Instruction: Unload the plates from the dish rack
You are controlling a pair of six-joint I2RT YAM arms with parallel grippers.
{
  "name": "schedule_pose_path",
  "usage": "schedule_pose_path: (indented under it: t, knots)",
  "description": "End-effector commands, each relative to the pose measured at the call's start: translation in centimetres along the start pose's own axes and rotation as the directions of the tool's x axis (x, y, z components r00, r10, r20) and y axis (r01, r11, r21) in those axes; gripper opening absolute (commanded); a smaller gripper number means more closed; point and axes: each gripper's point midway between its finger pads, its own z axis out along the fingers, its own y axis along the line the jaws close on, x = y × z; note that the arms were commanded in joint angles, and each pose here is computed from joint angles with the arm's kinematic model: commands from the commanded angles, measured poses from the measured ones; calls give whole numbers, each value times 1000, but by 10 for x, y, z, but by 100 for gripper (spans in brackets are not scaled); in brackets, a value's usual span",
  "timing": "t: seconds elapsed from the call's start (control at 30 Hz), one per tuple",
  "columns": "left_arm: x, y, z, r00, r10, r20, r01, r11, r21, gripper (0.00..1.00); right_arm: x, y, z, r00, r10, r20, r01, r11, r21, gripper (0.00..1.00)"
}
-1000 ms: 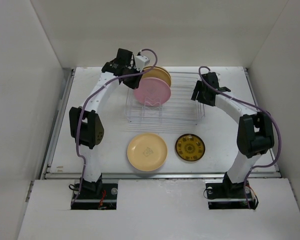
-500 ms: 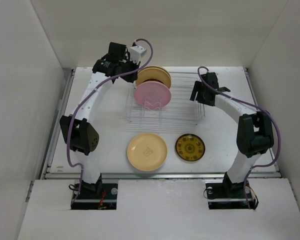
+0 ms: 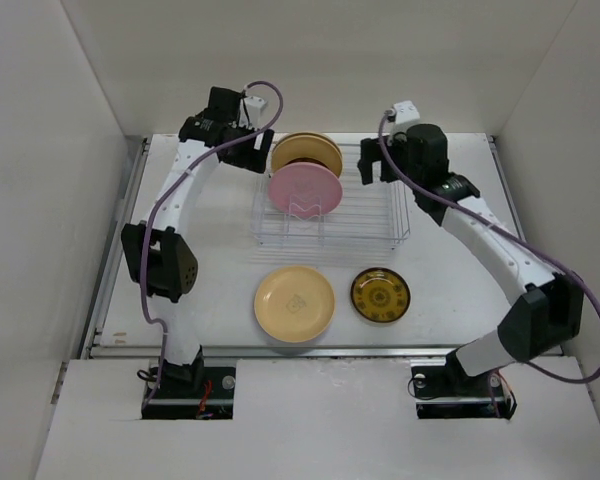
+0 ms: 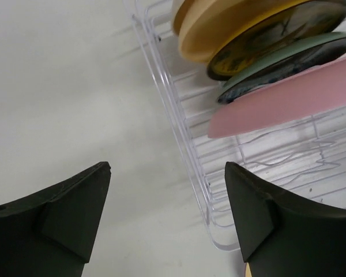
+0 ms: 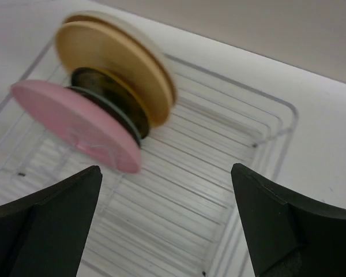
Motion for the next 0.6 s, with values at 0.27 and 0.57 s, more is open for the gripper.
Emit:
schedule_pose_path:
  t: [0.27,0.57]
  knots:
    - [87,-7,45,933,-109,-343,143,987,76,64,33,97,76,967,-248,-63,201,888,-415,85]
    - [111,-10,56,891,-153,-428,204,976,76,0,44,94,92,958,-273,-90,225,907,-357,1]
